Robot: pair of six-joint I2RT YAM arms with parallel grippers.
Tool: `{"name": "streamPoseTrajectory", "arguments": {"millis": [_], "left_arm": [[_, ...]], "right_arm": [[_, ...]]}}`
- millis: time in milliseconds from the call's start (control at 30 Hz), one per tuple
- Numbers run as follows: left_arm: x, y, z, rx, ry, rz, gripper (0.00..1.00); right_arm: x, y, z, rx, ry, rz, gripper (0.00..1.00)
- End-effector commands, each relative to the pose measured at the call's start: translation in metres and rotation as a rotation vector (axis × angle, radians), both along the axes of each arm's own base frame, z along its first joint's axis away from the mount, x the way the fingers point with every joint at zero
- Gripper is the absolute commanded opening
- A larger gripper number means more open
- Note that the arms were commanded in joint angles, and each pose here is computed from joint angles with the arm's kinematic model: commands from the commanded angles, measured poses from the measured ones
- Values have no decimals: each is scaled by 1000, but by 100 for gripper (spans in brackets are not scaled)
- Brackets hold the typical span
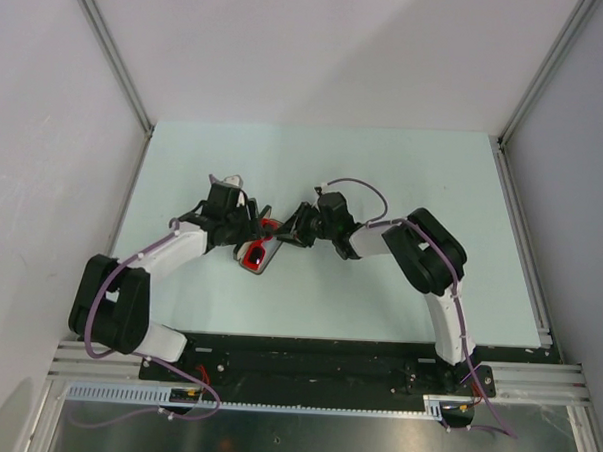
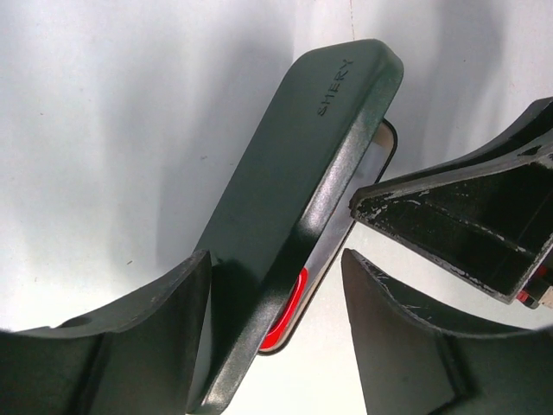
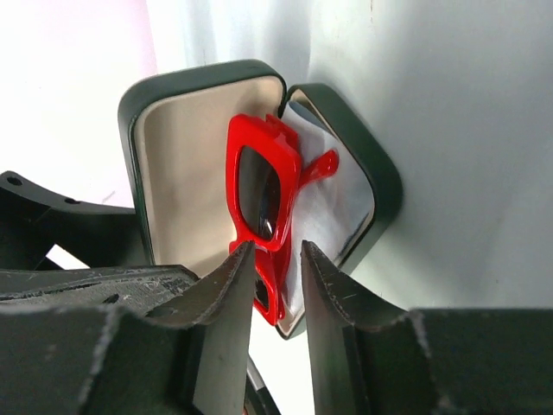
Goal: Organize the sunglasses
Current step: Adjust the sunglasses in the sunglasses case.
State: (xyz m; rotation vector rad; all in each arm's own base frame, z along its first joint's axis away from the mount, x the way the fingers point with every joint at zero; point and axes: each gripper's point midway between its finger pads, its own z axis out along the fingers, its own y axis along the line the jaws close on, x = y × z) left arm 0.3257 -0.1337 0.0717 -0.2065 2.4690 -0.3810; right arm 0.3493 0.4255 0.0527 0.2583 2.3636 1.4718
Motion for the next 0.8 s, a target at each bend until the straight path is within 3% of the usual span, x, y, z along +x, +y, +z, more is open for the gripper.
{"name": "streamPoseTrajectory", "arguments": {"millis": [0, 233, 767], "left_arm": [[8, -4, 9, -25, -15, -4, 64], [8, -5, 8, -29, -8, -8, 54], [5, -8, 7, -45, 2, -21, 50]], "right_arm": [[17, 10, 19, 82, -54, -10, 32], [19, 13, 16, 97, -53, -18, 27], [26, 20, 16, 122, -61, -30, 26]]}}
